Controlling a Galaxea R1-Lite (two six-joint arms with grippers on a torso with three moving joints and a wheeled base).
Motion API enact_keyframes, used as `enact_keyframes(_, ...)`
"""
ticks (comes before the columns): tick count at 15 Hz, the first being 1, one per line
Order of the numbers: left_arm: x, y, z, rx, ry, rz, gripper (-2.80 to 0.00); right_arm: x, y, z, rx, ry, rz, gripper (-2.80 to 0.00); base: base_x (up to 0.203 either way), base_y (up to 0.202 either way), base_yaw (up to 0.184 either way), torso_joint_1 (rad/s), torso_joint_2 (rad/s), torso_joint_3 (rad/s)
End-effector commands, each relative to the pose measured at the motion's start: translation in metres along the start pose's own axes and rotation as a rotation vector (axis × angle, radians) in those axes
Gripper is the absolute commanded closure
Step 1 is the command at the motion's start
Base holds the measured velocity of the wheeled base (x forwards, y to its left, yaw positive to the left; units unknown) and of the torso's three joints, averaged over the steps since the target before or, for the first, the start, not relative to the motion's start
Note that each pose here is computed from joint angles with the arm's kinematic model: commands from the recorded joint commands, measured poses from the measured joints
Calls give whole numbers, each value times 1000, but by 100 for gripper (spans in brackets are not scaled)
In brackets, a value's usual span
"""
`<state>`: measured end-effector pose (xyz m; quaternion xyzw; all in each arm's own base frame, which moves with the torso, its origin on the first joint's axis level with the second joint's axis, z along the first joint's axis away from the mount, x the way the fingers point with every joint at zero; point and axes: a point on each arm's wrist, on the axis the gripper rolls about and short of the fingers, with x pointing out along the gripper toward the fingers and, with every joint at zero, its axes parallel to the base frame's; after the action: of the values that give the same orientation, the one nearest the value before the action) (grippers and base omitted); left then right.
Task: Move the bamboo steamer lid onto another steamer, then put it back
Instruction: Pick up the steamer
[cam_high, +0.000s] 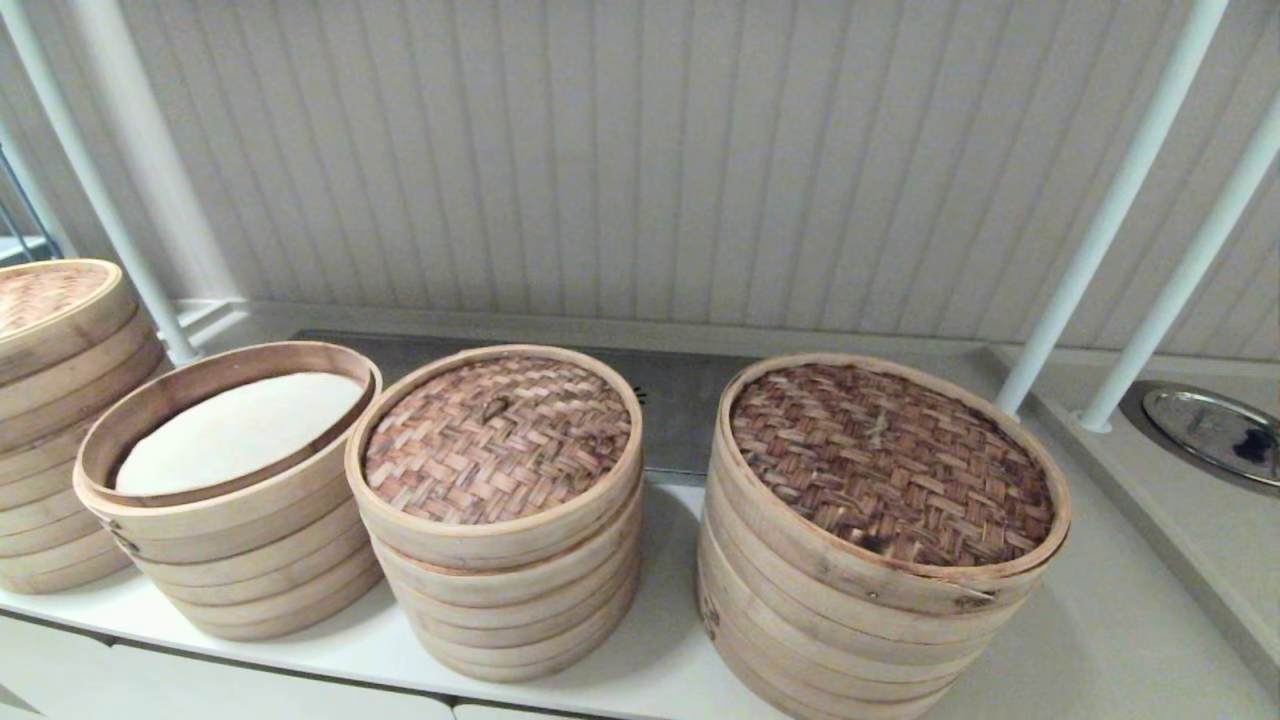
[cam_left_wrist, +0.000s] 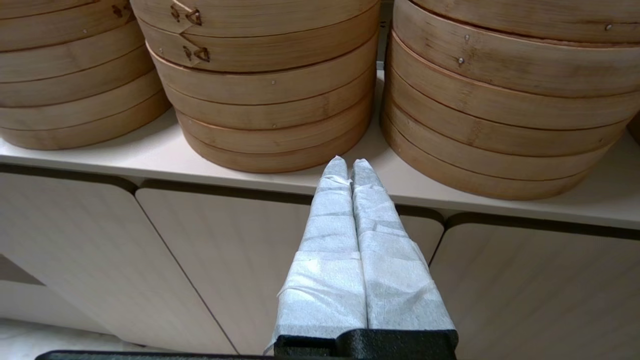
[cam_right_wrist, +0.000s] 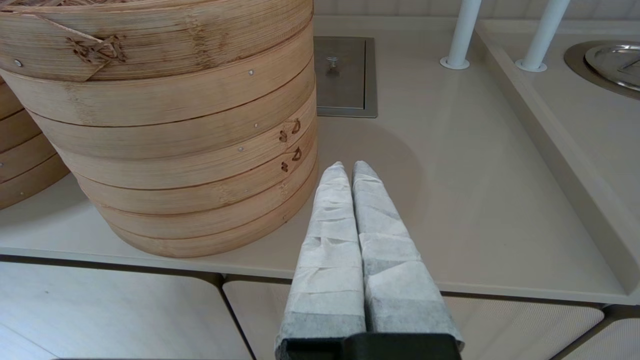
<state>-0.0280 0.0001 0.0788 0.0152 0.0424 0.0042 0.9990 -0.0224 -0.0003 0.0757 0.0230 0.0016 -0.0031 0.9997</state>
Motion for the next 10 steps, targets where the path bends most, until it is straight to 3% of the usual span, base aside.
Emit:
enact_keyframes(1,0,0,3,2,-3,-1,0,0,0,-1,0,4,0,0,0,0,0,0,0,0)
enact_keyframes(4,-7,0,37,-25,-43,-37,0,0,0,-1,0,4,0,0,0,0,0,0,0,0)
enact_keyframes(10,18,2,123,-43,38,-74,0,0,0,-1,0,4,0,0,0,0,0,0,0,0)
